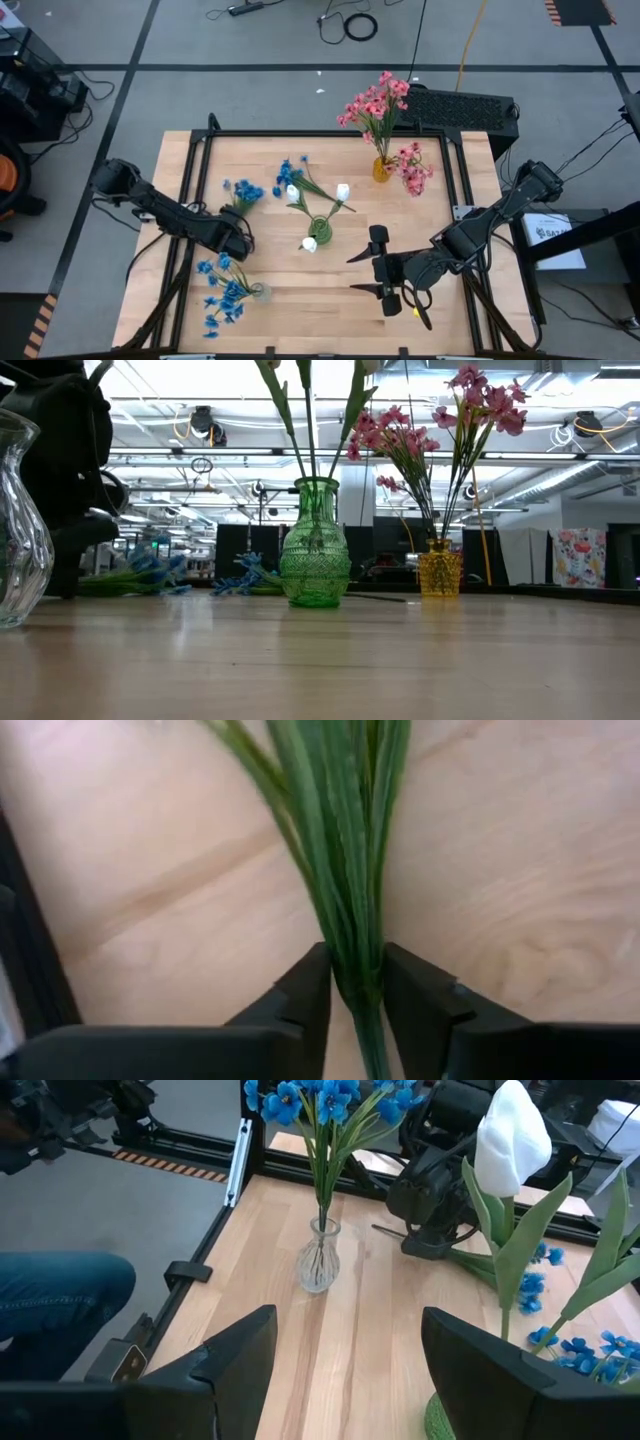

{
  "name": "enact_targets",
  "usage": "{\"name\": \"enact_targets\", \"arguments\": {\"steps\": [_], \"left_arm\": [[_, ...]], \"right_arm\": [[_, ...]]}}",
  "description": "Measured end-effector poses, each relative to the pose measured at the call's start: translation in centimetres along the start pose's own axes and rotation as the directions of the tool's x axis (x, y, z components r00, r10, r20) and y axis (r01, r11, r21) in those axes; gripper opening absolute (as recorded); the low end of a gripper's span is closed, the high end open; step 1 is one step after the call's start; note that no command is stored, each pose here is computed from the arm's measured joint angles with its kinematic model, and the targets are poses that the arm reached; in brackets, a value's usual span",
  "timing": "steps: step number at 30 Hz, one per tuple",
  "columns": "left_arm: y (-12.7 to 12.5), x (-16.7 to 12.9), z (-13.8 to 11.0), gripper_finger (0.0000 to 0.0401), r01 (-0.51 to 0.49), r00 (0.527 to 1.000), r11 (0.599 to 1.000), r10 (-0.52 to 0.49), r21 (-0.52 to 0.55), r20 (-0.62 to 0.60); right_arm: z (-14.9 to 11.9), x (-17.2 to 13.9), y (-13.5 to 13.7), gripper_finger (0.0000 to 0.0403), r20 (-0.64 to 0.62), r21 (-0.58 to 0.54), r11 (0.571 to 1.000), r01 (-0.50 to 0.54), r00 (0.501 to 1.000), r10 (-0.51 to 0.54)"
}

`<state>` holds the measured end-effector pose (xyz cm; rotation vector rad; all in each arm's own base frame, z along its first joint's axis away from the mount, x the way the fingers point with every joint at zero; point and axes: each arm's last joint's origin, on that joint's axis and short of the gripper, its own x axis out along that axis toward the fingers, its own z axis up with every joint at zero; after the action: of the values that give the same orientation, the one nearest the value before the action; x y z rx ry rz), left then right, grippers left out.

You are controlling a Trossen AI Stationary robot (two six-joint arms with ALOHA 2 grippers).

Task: Sort flowers into vase by color
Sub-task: Put the left blue flowers into the transparent vase

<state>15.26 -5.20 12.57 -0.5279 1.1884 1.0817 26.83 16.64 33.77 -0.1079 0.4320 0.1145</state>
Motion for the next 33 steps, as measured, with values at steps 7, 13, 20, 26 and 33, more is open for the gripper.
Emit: {"name": "enact_targets", "arguments": {"steps": [7, 13, 20, 26, 33], "left_arm": [[0.4, 0.2, 0.4, 0.0033, -0.041, 0.998, 0.999, 0.040, 0.015, 0.049], [0.6, -0.1, 1.1, 0.0013, -0.038, 0.995, 0.999, 0.035, 0.031, 0.097], [1.6, -3.0, 2.4, 0.0013, 0.036, 0.979, 0.999, -0.039, 0.020, 0.200], [2.9, -6.5, 3.9, 0.0012, 0.118, 0.934, 0.992, -0.123, 0.037, 0.335], [4.9, -10.9, 5.7, 0.0012, 0.187, 0.863, 0.981, -0.192, 0.058, 0.467]], "right_arm": [[0.0, 0.0, 0.0, 0.0242, 0.000, 0.000, 1.000, 0.000, 1.000, 0.000], [0.0, 0.0, 0.0, 0.0242, 0.000, 0.000, 1.000, 0.000, 1.000, 0.000], [0.0, 0.0, 0.0, 0.0242, 0.000, -0.001, 1.000, 0.000, 1.000, 0.000], [0.0, 0.0, 0.0, 0.0242, 0.000, -0.001, 1.000, 0.000, 1.000, 0.000], [0.0, 0.0, 0.0, 0.0242, -0.001, -0.001, 1.000, 0.000, 1.000, 0.000]]}}
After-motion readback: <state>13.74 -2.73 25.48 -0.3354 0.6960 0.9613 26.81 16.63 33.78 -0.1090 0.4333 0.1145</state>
